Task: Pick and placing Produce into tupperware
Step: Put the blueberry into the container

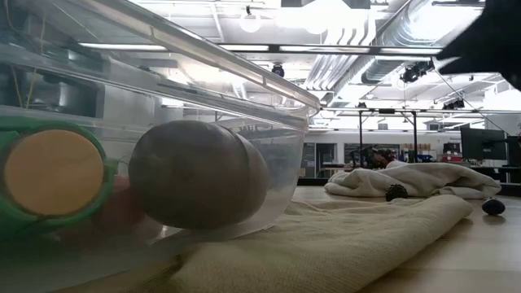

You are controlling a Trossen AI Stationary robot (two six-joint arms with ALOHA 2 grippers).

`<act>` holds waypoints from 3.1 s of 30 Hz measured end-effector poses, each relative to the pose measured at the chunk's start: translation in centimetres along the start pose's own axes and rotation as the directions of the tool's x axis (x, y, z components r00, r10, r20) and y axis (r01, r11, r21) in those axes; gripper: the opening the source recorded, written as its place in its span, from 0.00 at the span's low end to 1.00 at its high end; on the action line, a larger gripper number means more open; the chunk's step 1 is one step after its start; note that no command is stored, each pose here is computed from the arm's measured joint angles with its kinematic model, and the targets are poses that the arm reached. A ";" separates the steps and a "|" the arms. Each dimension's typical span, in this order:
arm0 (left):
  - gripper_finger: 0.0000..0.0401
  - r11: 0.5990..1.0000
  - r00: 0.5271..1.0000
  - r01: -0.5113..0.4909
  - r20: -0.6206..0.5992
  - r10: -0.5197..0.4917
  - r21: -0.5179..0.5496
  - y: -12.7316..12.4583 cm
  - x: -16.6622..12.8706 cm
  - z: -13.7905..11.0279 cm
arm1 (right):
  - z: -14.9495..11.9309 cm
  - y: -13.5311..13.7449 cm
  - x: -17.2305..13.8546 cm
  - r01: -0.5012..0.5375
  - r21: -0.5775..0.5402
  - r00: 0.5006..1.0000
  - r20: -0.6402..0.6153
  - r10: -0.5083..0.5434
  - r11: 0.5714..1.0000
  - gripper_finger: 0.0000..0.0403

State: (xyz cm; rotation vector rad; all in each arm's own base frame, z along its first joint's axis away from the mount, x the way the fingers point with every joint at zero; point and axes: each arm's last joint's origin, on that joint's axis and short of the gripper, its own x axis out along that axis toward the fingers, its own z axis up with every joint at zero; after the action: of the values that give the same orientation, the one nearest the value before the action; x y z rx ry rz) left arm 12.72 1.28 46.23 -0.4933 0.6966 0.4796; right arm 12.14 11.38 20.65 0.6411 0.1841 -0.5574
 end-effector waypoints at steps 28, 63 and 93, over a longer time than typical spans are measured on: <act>0.01 0.979 0.999 -0.044 -0.030 0.039 -0.201 -1.0 2.0 0.8 | -11.8 1.1 -3.8 0.112 -0.291 0.975 -0.152 -0.161 0.950 0.23; 0.01 0.993 0.987 -0.094 -0.141 0.083 -0.072 -1.3 3.5 0.6 | -15.8 1.3 -0.6 0.240 -0.287 0.967 -0.010 -0.254 0.927 0.23; 0.01 1.000 0.980 -0.018 -0.196 0.016 -0.004 -1.5 3.5 0.3 | -16.4 1.8 0.2 0.220 -0.200 0.973 -0.028 -0.230 0.955 0.23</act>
State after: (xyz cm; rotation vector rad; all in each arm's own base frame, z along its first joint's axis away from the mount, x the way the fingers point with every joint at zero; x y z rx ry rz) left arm 16.05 1.16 44.44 -0.5450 0.8895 0.4527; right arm 13.36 22.48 8.55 0.4451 0.3591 -0.7333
